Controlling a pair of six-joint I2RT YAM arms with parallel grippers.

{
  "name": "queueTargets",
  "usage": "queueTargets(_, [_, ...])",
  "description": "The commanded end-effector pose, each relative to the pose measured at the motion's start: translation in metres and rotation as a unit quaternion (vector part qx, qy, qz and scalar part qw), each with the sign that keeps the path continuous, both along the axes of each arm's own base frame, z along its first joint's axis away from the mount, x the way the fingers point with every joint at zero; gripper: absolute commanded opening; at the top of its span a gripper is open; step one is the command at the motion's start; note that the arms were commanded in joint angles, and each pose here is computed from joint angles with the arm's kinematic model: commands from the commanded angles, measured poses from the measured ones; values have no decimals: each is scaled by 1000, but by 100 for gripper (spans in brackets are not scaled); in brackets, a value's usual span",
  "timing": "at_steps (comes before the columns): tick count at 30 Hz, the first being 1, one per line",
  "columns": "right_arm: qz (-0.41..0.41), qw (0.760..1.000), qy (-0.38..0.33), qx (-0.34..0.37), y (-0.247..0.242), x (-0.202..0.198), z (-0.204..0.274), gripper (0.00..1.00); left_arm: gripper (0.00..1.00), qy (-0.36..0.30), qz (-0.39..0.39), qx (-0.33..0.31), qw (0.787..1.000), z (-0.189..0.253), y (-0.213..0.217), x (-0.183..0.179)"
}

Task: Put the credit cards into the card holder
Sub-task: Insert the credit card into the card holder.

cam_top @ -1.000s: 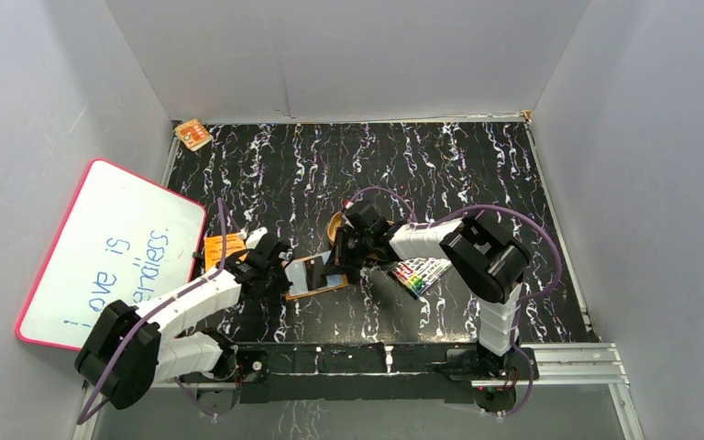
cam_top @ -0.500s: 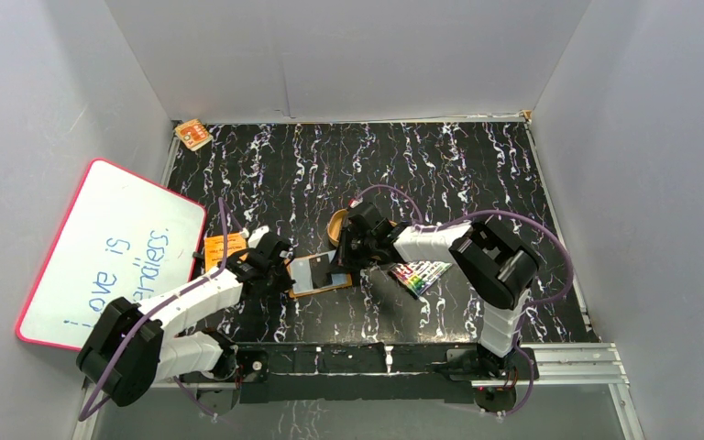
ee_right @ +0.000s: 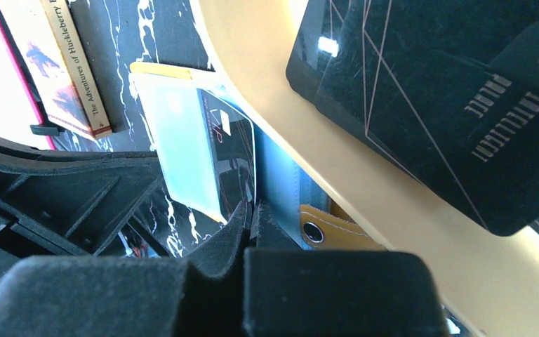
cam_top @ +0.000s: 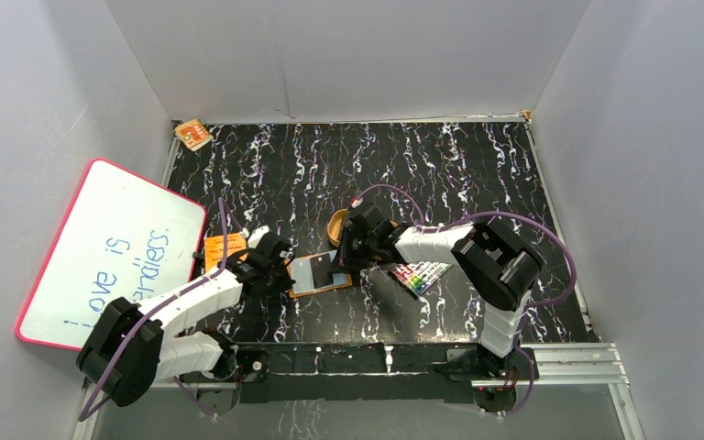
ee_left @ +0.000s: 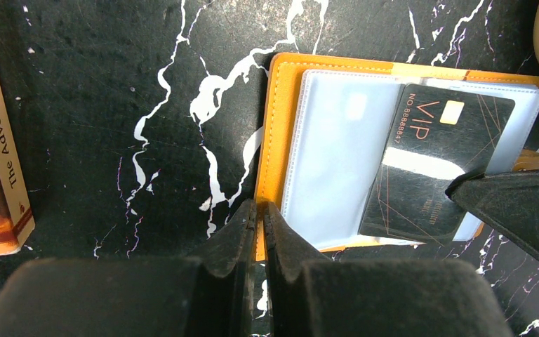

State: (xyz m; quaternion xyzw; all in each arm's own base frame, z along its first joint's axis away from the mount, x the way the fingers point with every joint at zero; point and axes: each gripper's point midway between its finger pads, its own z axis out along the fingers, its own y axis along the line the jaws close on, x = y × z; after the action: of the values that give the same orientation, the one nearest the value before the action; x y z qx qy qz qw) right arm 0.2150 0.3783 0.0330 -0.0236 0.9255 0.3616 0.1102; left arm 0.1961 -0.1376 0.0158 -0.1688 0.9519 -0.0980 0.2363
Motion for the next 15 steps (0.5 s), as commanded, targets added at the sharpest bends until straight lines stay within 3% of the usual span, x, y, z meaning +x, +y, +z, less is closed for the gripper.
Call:
queueTargets(1, [-4,999,-7,-46,-13,-2,-17,0,4,56,-6,21,998,-22,12,-28])
queueTargets(15, [28,999,13,-28,9,-15,-18,0,3,60,-10,11,998,-24,7,-28])
